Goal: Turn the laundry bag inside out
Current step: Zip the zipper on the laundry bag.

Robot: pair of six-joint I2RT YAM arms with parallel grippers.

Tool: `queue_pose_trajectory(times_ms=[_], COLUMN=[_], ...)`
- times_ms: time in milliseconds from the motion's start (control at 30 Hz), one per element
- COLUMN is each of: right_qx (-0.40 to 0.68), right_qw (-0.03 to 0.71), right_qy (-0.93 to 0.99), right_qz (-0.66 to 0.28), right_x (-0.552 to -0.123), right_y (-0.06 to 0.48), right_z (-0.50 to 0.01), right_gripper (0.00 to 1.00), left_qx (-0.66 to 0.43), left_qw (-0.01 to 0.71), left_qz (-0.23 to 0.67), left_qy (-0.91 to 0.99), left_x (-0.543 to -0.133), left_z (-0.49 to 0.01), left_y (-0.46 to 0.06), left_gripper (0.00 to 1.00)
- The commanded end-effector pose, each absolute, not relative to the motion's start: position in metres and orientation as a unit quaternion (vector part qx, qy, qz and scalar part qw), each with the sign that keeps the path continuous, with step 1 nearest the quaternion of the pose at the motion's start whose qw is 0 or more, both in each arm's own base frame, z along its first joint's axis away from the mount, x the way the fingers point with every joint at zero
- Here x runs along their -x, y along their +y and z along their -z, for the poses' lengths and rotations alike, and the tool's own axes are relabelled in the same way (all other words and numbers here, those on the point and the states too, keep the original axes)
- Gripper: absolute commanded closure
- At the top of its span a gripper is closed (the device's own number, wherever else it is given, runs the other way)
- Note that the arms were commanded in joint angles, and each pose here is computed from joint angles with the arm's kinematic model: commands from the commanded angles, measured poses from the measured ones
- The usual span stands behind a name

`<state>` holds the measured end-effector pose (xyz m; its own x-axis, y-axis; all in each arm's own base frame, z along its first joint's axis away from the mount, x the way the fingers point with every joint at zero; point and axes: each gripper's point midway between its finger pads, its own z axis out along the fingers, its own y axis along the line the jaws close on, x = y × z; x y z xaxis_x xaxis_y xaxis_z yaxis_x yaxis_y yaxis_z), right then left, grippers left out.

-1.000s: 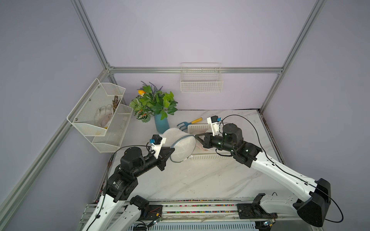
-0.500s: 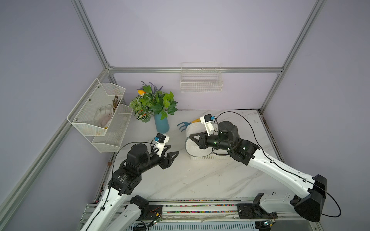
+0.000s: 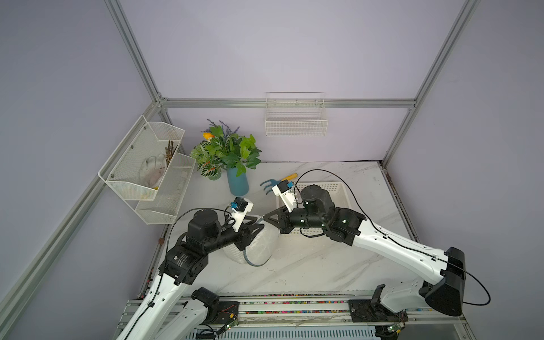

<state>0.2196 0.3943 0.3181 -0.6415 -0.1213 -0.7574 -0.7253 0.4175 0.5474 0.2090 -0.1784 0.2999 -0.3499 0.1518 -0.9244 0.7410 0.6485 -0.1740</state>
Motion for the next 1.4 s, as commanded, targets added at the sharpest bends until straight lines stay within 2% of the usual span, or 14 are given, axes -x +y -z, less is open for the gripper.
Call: queue_pose_trajectory(times_ms=[0, 167, 333, 600, 800, 933, 1033, 1067, 1133, 1200, 1267, 1367], right_qx=[0.285, 0.277, 0.27, 0.179, 0.108, 0.096, 0.108, 0.114, 0.128, 0.144, 0.163, 0.194], right_qw=[0.341, 0.354, 0.367, 0.411, 0.413, 0.408, 0.402, 0.401, 0.397, 0.393, 0.39, 0.385], right_qy=[0.752, 0.748, 0.745, 0.775, 0.8, 0.806, 0.803, 0.801, 0.797, 0.793, 0.788, 0.78], right_qz=[-0.486, -0.488, -0.487, -0.446, -0.422, -0.419, -0.427, -0.431, -0.437, -0.442, -0.447, -0.453], right_x=[-0.214, -0.216, -0.219, -0.254, -0.276, -0.278, -0.276, -0.276, -0.275, -0.272, -0.267, -0.256], right_y=[0.398, 0.397, 0.393, 0.357, 0.316, 0.307, 0.312, 0.315, 0.321, 0.328, 0.336, 0.35], right_z=[-0.342, -0.35, -0.358, -0.355, -0.328, -0.318, -0.32, -0.322, -0.326, -0.33, -0.334, -0.338], right_gripper=[1.0, 1.0, 1.0, 1.0, 1.0, 1.0, 1.0, 1.0, 1.0, 1.0, 1.0, 1.0], left_qx=[-0.308, -0.312, -0.313, -0.316, -0.29, -0.258, -0.257, -0.259, -0.262, -0.268, -0.276, -0.287], left_qw=[0.499, 0.497, 0.497, 0.508, 0.569, 0.609, 0.603, 0.597, 0.584, 0.579, 0.576, 0.57], left_qz=[0.313, 0.313, 0.313, 0.313, 0.297, 0.281, 0.276, 0.275, 0.268, 0.264, 0.266, 0.278], left_qy=[0.747, 0.747, 0.747, 0.738, 0.71, 0.696, 0.703, 0.708, 0.72, 0.723, 0.722, 0.718], left_x=[-0.205, -0.204, -0.203, -0.2, -0.201, -0.204, -0.206, -0.207, -0.21, -0.211, -0.211, -0.209], left_z=[-0.313, -0.311, -0.311, -0.319, -0.341, -0.352, -0.347, -0.345, -0.339, -0.337, -0.338, -0.338], left_y=[-0.182, -0.183, -0.183, -0.182, -0.17, -0.158, -0.158, -0.159, -0.159, -0.16, -0.163, -0.168], left_gripper=[0.71, 0.91, 0.99, 1.0, 1.0, 1.0, 0.99, 0.92, 0.69, 0.56, 0.48, 0.41])
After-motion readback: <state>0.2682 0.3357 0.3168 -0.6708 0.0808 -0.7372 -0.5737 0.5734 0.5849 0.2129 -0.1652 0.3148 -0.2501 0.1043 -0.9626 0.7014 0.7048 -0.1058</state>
